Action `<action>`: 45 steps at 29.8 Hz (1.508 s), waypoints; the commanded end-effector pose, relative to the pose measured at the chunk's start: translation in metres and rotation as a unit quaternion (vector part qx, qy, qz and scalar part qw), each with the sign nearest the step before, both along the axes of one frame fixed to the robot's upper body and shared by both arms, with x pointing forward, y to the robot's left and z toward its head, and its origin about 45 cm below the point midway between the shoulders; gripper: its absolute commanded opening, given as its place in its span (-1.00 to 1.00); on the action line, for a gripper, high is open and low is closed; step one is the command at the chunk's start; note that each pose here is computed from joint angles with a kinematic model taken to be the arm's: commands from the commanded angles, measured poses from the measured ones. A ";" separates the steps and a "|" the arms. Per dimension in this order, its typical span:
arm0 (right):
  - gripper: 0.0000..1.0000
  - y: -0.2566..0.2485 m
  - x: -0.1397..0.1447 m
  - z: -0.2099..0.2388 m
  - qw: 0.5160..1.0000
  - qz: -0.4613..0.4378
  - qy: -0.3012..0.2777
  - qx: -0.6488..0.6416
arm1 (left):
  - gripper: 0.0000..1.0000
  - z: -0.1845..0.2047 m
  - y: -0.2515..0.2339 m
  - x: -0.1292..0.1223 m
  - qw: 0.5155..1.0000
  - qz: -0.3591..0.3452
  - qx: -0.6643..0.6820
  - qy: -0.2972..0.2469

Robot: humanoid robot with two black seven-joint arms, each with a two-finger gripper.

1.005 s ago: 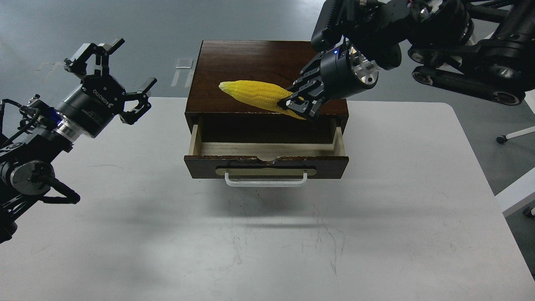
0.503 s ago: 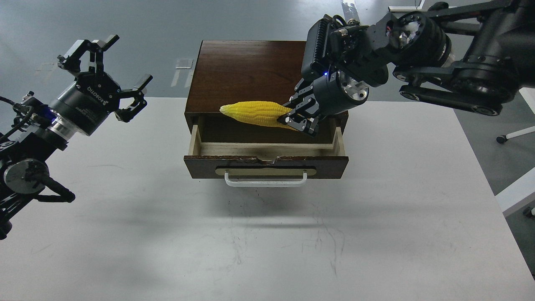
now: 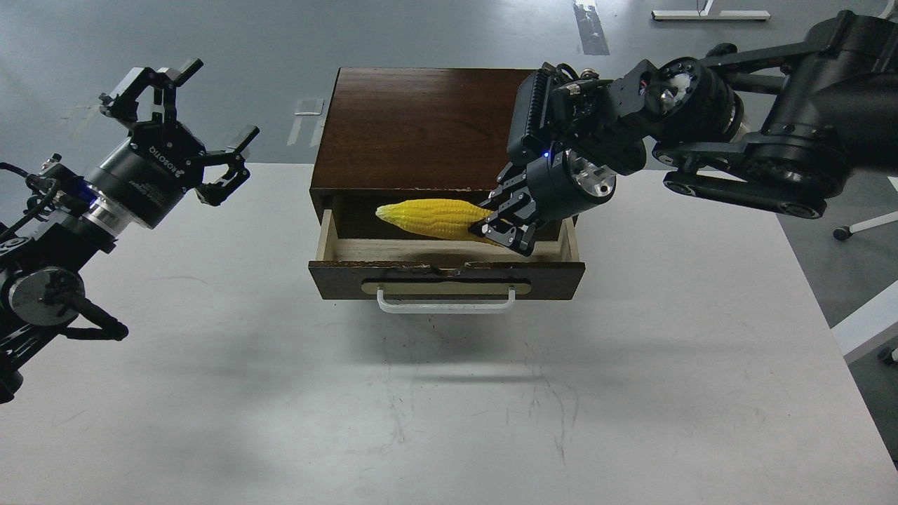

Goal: Put corn in drawer with both arms

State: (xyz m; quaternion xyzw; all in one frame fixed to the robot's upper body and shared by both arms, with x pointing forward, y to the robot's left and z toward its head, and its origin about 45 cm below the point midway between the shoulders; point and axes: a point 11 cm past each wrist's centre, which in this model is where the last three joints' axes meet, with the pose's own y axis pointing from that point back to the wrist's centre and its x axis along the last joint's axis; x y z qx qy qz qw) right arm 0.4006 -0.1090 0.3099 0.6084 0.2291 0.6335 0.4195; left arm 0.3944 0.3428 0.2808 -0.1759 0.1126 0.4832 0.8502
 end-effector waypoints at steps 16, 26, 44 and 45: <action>0.18 0.000 -0.001 -0.002 1.000 0.000 0.003 0.000 | 0.96 -0.001 -0.001 0.000 1.000 -0.002 -0.002 0.001; 0.43 0.008 0.004 0.025 0.999 0.002 -0.020 0.026 | 0.96 -0.001 -0.001 0.000 1.000 -0.002 -0.002 0.001; 0.98 -0.101 0.052 0.081 0.699 -0.375 0.243 0.558 | 0.96 -0.005 -0.009 -0.001 1.000 -0.012 -0.011 0.003; 0.98 -0.101 0.052 0.081 0.699 -0.376 0.244 0.558 | 0.96 -0.005 -0.009 -0.001 1.000 -0.012 -0.011 0.003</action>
